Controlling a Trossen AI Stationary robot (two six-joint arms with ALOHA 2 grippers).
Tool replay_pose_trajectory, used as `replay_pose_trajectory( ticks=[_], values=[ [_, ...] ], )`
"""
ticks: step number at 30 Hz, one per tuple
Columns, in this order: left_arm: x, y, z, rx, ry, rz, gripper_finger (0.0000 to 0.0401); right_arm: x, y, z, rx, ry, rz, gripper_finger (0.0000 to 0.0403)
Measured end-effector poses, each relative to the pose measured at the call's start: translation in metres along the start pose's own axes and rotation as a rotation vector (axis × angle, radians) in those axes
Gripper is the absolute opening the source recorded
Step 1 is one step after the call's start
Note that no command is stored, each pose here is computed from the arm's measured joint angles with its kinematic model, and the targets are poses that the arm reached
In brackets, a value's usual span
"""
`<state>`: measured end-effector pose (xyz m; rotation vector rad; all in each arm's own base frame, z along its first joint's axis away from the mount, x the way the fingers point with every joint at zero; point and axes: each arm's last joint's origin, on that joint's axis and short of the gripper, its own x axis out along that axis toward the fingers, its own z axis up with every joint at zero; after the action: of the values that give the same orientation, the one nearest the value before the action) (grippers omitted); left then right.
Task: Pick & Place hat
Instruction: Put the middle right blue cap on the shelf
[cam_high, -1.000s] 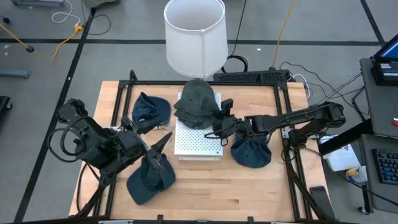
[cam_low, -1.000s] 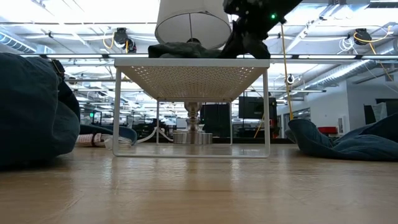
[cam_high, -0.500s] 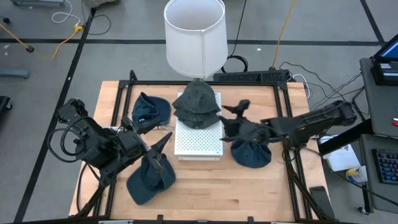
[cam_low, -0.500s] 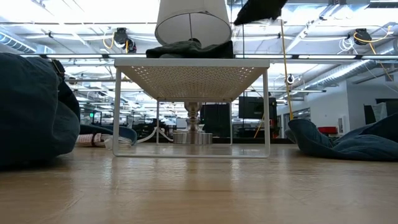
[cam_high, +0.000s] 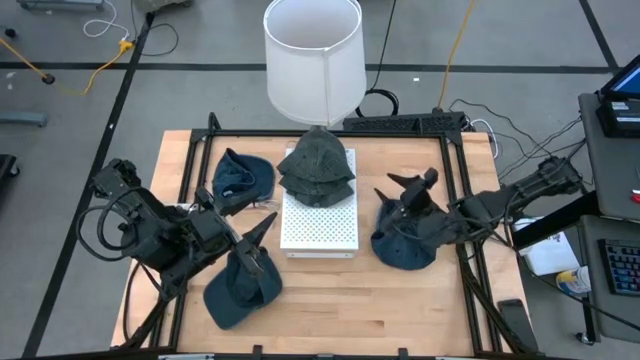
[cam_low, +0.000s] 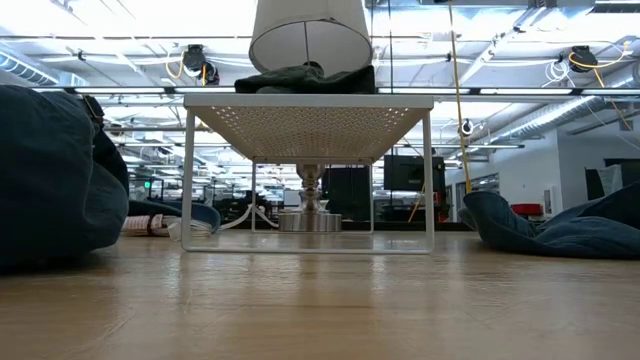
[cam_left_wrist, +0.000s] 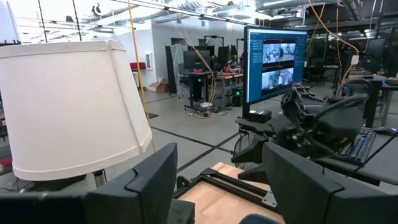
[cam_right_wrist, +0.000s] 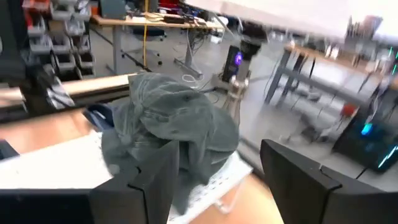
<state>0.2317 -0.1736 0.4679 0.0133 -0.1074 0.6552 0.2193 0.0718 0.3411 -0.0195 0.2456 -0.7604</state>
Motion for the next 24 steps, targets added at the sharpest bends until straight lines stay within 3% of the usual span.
replay_pose_trajectory(
  ticks=[4,9,17,24],
  values=[
    [0.0,0.0,0.0,-0.018,0.0,0.0,0.0241,0.004,-0.004,-0.009,0.189,0.089,0.031,0.0221],
    [0.0,0.0,0.0,-0.045,0.0,0.0,0.0241,0.015,-0.023,-0.031,0.403,0.41,-0.006,0.0222],
    [0.0,0.0,0.0,-0.051,-0.001,0.0,0.0241,0.019,-0.068,-0.054,0.447,0.817,-0.321,0.0214],
    [0.0,0.0,0.0,-0.05,-0.008,-0.015,0.0241,0.025,-0.088,-0.067,0.464,1.013,-0.457,0.0228]
  ],
)
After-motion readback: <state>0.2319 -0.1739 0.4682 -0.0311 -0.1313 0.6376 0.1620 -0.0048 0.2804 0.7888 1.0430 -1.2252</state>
